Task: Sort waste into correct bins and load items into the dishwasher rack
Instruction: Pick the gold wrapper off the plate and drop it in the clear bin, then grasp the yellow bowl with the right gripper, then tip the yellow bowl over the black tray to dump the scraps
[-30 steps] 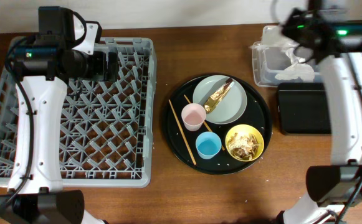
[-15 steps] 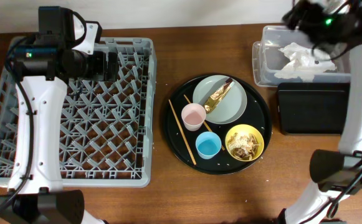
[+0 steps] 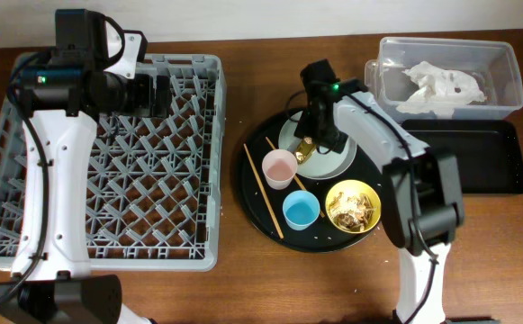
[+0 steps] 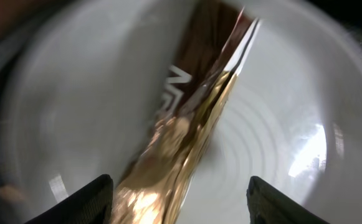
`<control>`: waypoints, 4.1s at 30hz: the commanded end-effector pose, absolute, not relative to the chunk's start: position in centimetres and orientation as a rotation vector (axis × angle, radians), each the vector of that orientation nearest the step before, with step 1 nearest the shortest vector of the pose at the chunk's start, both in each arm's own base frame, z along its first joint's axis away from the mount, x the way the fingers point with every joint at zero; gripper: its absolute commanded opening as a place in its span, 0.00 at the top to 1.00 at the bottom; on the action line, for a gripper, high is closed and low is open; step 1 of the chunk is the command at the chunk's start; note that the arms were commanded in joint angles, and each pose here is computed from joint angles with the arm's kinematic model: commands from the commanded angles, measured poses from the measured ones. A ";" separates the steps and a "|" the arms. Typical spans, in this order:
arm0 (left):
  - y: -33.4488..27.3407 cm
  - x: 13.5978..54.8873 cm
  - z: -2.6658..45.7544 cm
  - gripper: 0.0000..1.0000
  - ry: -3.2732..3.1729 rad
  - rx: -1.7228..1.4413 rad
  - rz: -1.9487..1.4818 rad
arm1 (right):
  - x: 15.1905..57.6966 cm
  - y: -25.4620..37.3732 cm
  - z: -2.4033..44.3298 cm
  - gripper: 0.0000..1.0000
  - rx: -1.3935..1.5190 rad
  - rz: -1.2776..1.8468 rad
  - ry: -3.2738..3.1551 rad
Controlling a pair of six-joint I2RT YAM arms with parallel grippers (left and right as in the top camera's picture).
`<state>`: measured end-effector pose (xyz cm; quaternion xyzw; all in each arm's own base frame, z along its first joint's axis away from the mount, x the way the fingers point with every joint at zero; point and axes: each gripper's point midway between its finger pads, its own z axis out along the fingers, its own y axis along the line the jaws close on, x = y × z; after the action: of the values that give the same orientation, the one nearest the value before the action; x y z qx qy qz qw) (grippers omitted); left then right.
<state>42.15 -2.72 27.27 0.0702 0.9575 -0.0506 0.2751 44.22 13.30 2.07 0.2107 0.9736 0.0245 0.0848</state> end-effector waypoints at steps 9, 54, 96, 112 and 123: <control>-2.6 42.4 27.9 0.00 2.555 0.196 -0.130 | 45.1 13.9 6.1 0.96 0.429 0.122 2.926; -2.6 42.4 27.9 0.01 2.554 0.196 -0.130 | 29.8 9.8 8.2 0.40 0.568 0.130 3.084; -2.6 42.4 27.9 0.00 2.554 0.196 -0.130 | 28.4 12.7 3.5 0.96 0.143 -0.008 3.104; -2.6 42.4 27.9 0.00 2.554 0.196 -0.130 | 35.3 -1.9 23.8 0.96 0.144 0.747 2.627; -2.6 42.4 27.9 0.00 2.555 0.196 -0.130 | 37.3 -10.1 20.0 0.96 0.237 1.174 2.084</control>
<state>42.20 -2.72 27.29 0.0702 0.9574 -0.0506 0.2755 37.59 -10.00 19.95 0.1013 0.8522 0.4025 0.3185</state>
